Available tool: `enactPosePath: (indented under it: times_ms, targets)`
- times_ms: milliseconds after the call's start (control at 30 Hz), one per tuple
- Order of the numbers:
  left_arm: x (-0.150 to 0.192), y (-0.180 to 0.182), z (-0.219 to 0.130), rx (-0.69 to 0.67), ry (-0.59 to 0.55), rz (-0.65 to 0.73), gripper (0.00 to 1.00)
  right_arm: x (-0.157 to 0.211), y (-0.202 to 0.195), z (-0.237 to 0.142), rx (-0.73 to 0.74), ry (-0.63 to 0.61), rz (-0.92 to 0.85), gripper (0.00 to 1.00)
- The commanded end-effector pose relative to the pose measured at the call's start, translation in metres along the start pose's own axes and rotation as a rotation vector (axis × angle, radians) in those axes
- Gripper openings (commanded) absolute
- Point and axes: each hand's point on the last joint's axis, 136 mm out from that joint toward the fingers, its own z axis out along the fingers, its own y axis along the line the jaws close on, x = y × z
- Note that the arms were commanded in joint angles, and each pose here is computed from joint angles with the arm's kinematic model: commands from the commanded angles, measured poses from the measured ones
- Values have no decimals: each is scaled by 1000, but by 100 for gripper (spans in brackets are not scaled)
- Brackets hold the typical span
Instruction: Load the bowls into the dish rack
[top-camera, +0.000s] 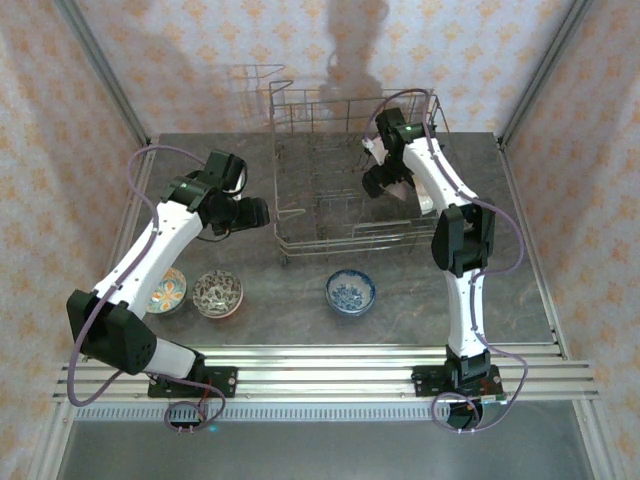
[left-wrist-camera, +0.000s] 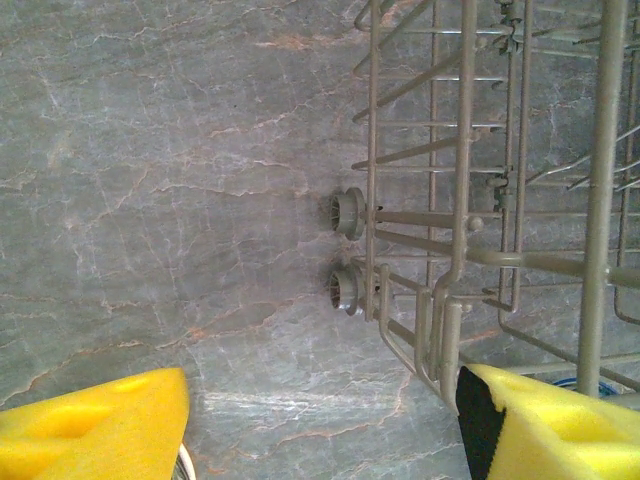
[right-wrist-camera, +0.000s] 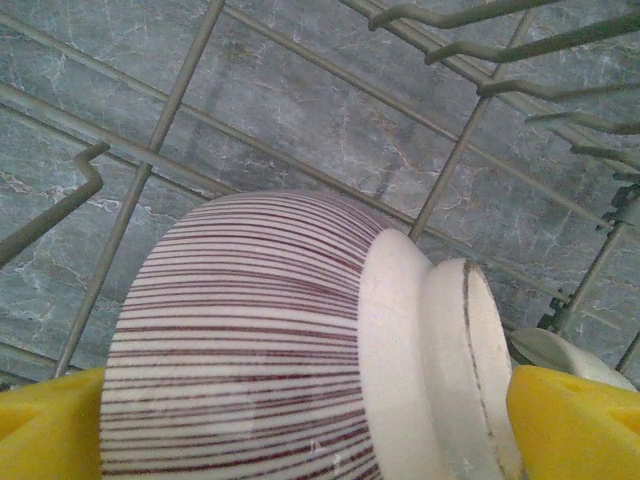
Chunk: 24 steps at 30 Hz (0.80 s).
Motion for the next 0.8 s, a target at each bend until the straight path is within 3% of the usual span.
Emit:
enactPosePath:
  times_ms: [0, 467, 767]
  targets:
    - [-2, 0, -2, -35, -2, -6, 72, -10, -4, -6, -18, -40, -5, 92]
    - [-4, -7, 6, -27, 14, 9, 72, 1, -8, -15, 0, -15, 44, 72]
    - [-4, -11, 9, -14, 18, 15, 72, 5, -20, -28, 69, -7, 166, 60]
